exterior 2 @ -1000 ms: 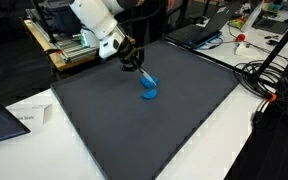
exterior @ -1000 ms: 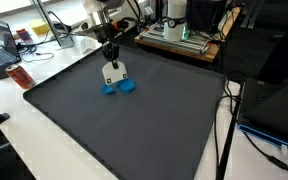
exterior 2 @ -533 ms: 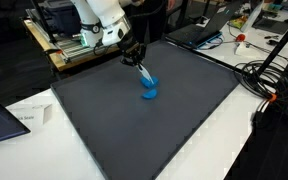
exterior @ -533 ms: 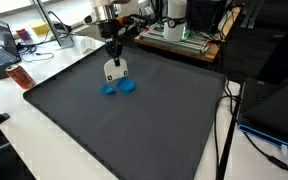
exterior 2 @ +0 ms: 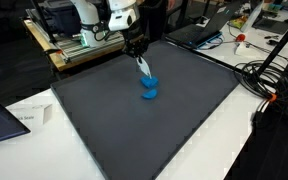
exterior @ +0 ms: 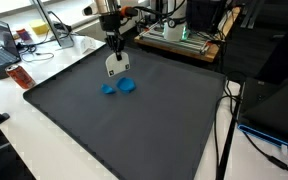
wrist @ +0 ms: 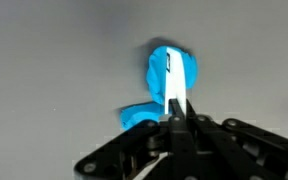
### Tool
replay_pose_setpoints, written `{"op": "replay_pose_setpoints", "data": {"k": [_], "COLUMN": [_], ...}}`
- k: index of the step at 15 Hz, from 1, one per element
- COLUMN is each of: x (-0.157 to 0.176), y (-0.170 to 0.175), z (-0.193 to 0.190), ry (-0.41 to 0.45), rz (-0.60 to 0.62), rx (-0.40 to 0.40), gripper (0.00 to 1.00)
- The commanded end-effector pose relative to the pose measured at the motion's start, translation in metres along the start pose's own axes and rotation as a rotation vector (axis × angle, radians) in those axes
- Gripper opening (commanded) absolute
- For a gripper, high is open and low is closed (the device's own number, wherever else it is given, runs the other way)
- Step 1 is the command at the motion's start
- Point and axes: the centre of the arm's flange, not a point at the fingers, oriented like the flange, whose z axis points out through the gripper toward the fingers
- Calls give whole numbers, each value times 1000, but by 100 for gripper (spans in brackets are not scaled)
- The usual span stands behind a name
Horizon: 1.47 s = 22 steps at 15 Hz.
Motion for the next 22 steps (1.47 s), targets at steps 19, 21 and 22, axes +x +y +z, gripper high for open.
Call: {"op": "replay_pose_setpoints", "data": {"k": [19, 21, 22], "x": [0, 0, 1], "y": [-57, -64, -67], "z": [0, 5, 7], "ry": [-106, -105, -107], "rz": [15, -29, -51], "rx": [-205, -233, -241], "gripper": [1, 1, 1]}}
